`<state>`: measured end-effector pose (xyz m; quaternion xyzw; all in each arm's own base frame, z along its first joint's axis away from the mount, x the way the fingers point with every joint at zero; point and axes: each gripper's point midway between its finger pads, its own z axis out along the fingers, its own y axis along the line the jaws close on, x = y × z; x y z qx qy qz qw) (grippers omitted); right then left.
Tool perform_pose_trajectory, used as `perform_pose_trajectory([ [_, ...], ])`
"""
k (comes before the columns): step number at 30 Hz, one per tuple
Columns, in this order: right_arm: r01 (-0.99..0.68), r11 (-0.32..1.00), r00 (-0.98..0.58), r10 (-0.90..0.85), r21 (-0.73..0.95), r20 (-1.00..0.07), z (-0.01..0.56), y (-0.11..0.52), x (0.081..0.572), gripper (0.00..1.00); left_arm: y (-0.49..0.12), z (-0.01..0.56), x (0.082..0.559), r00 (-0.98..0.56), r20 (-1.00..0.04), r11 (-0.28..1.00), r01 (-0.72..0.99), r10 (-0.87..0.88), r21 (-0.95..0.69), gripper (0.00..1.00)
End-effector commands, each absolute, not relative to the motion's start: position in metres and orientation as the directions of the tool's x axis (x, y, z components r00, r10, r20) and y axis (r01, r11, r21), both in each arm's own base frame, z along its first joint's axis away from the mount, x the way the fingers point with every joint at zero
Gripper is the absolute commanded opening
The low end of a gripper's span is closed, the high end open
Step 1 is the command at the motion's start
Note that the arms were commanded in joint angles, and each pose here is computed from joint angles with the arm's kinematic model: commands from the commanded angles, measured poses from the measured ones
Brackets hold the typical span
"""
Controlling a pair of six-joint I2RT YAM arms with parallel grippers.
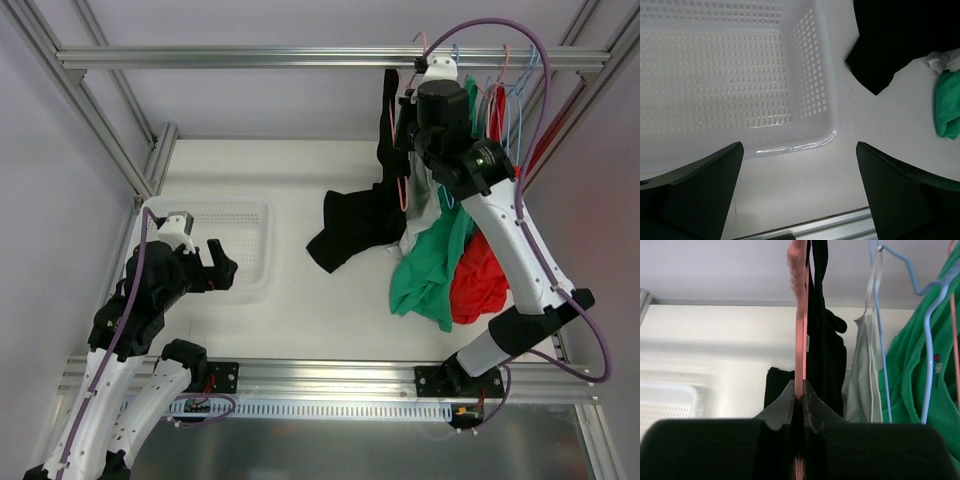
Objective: Remove the tank top from the hanger
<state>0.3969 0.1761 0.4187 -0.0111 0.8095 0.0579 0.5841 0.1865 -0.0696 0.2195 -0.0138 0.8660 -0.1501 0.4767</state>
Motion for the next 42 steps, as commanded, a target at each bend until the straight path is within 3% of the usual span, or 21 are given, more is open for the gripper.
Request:
perform_pose_trajectory([
  [1, -0.201, 0.966, -0.254, 0.11, 0.164, -0.961, 0.442, 0.183, 0.373, 0.0, -0.079, 0.231, 0.189, -0.518, -0.843, 0.942, 0.187, -0.147, -0.278, 0.99],
  [13, -0.52, 0.822, -0.368, 0.031, 0.233, -0.929, 0.385, 0.184, 0.248, 0.0, -0.153, 0.329, 0.234, -0.449, -0.855, 0.793, 0.407, -0.259, -0.454, 0.99],
  [22, -0.646, 0.707, -0.406, 0.001, 0.288, -0.914, 0.374, 0.169, 0.165, 0.0, -0.291, 0.406, 0.261, -0.211, -0.976, 0.701, 0.688, -0.052, -0.186, 0.99],
  [27, -0.677, 0.675, -0.374, 0.027, 0.293, -0.927, 0.389, 0.16, 0.14, 0.0, -0.34, 0.417, 0.268, -0.164, -0.986, 0.633, 0.76, -0.034, -0.148, 0.97],
  [34, -0.696, 0.651, -0.368, 0.037, 0.301, -0.929, 0.396, 0.159, 0.13, 0.0, -0.358, 0.42, 0.279, -0.159, -0.985, 0.633, 0.757, -0.062, -0.162, 0.66],
  [35, -0.697, 0.65, -0.368, 0.038, 0.303, -0.929, 0.397, 0.159, 0.129, 0.0, -0.359, 0.418, 0.28, -0.163, -0.985, 0.633, 0.757, -0.059, -0.163, 0.44],
  [38, -0.685, 0.667, -0.356, 0.045, 0.293, -0.933, 0.399, 0.155, 0.131, 0.0, -0.36, 0.413, 0.283, -0.176, -0.983, 0.642, 0.747, -0.059, -0.173, 0.14],
  [41, -0.671, 0.686, -0.355, 0.037, 0.282, -0.934, 0.395, 0.151, 0.134, 0.0, -0.353, 0.413, 0.281, -0.175, -0.982, 0.655, 0.735, -0.07, -0.178, 0.0],
  [42, -0.666, 0.692, -0.357, 0.034, 0.28, -0.933, 0.393, 0.151, 0.135, 0.0, -0.349, 0.417, 0.28, -0.167, -0.983, 0.659, 0.731, -0.08, -0.178, 0.0],
])
